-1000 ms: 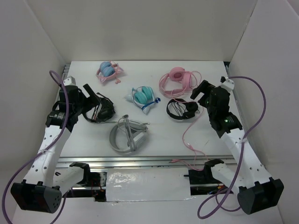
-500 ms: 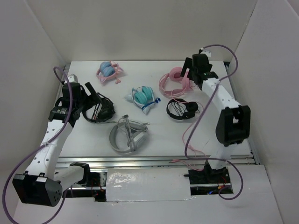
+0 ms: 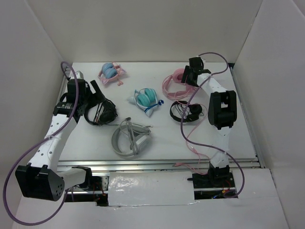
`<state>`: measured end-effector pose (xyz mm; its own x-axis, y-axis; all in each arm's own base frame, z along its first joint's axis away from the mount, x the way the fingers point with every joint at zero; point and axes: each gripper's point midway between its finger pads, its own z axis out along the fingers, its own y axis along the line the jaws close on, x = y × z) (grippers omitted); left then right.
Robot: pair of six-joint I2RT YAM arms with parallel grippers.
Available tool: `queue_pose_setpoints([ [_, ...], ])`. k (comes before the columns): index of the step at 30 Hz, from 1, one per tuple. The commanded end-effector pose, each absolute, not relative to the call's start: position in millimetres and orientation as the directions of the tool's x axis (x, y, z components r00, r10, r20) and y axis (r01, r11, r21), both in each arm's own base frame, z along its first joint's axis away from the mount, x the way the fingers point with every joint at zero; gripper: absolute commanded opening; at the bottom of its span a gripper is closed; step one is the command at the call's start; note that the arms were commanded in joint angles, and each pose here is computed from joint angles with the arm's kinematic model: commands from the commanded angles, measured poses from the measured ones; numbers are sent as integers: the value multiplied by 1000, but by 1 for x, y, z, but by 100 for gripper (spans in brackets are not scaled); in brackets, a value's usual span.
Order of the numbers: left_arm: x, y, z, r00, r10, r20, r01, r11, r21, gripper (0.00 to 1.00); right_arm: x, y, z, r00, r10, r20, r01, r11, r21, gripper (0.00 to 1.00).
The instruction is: Wrap the headphones
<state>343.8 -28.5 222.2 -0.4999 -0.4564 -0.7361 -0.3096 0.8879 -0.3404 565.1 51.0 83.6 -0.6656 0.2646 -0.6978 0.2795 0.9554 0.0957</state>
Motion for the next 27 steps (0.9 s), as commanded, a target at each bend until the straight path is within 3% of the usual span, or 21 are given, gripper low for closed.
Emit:
queue_pose_setpoints([
  [1, 359, -37, 255, -448, -417, -791, -237, 908, -344, 99, 583, 52, 123, -591, 299, -749, 296, 944, 143, 78],
  [4, 363, -44, 261, -455, -407, -792, -217, 913, -344, 99, 581, 51, 123, -586, 310, -748, 302, 941, 153, 68],
  [7, 364, -48, 270, -448, -396, -802, -199, 918, -342, 99, 579, 51, 125, -582, 305, -754, 296, 943, 154, 44],
  [10, 366, -52, 281, -429, -386, -816, -175, 922, -344, 99, 576, 54, 143, -559, 294, -775, 264, 950, 170, 13],
  [13, 370, -63, 290, -423, -379, -823, -130, 924, -359, 99, 576, 52, 164, -516, 298, -803, 275, 946, 174, 0],
  [19, 388, -105, 305, -472, -336, -815, -25, 929, -369, 99, 548, 54, 259, -330, 280, -901, 338, 927, 165, 0],
  [27, 414, -177, 318, -508, -293, -810, 62, 925, -374, 99, 484, 97, 289, -217, 378, -900, 398, 876, 272, 0],
])
